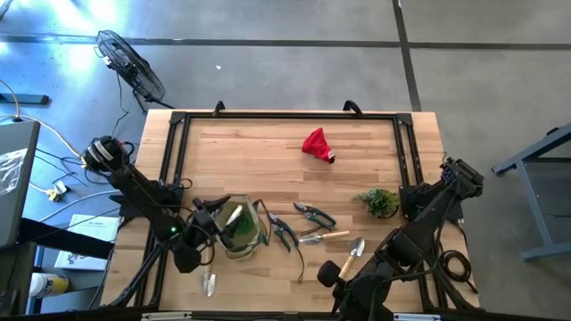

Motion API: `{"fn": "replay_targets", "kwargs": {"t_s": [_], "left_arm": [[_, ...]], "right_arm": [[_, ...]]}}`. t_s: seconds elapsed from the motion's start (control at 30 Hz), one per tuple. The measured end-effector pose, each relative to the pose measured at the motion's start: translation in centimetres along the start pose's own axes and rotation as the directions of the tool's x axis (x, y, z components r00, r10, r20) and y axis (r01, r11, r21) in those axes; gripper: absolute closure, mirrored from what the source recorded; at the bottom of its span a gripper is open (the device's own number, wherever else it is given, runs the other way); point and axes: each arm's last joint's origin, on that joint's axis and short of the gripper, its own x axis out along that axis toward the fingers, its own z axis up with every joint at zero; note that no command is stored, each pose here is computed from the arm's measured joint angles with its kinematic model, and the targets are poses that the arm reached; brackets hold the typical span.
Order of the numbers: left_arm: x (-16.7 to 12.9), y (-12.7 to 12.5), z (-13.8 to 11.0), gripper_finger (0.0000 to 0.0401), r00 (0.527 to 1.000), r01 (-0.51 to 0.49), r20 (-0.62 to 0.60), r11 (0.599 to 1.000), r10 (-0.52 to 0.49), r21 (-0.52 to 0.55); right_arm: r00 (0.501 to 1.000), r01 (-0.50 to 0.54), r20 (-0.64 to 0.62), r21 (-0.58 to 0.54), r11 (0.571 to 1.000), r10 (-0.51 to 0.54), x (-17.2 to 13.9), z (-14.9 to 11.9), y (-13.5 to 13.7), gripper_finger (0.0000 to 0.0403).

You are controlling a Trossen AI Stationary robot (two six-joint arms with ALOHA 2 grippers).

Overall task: Pick & Place Garden tools in Gardening bag
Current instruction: Put the right green shears into the brown gardening bag

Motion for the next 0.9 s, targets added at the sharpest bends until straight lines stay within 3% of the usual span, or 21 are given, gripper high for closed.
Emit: {"fn": "replay_targets", "kwargs": {"t_s": [0.23,0.37,0.43,0.53,0.6,0.67,0.8,0.9], "left_arm": [[0.0,-2.3,4.0,0.0072,1.000,0.001,-0.001,0.996,-0.001,0.094],[0.0,-3.6,6.5,0.0072,1.000,0.001,-0.001,0.990,-0.001,0.144],[0.0,-4.2,7.7,0.0072,1.000,0.001,-0.001,0.988,-0.001,0.157],[0.0,-4.8,9.3,0.0072,1.000,0.001,-0.001,0.986,-0.001,0.164],[0.0,-5.1,10.1,0.0072,1.000,0.001,-0.001,0.987,-0.001,0.160],[0.0,-5.3,10.6,0.0072,1.000,0.002,-0.002,0.990,-0.001,0.144],[0.0,-5.5,11.1,0.0072,1.000,0.011,-0.004,0.995,-0.011,0.096],[0.0,-5.5,11.1,0.0072,1.000,0.021,-0.007,0.995,-0.021,0.095]], "right_arm": [[0.999,0.034,-0.016,0.023,0.999,-0.033,0.0,-0.1,-0.1,0.0323],[0.966,0.244,-0.104,0.049,0.969,-0.238,-0.1,-0.9,-0.6,0.0323],[0.893,0.424,-0.185,0.041,0.905,-0.410,-0.4,-1.6,-1.3,0.0323],[0.706,0.671,-0.312,0.008,0.741,-0.636,-1.3,-3.1,-2.8,0.0323],[0.580,0.768,-0.390,-0.030,0.639,-0.715,-2.1,-4.1,-3.9,0.0323],[0.490,0.818,-0.463,-0.048,0.573,-0.738,-2.9,-5.1,-5.0,0.0323],[0.401,0.882,-0.581,0.035,0.470,-0.708,-4.3,-6.6,-7.7,0.0323],[0.376,0.909,-0.652,0.122,0.398,-0.659,-5.2,-7.5,-9.6,0.0323]]}}
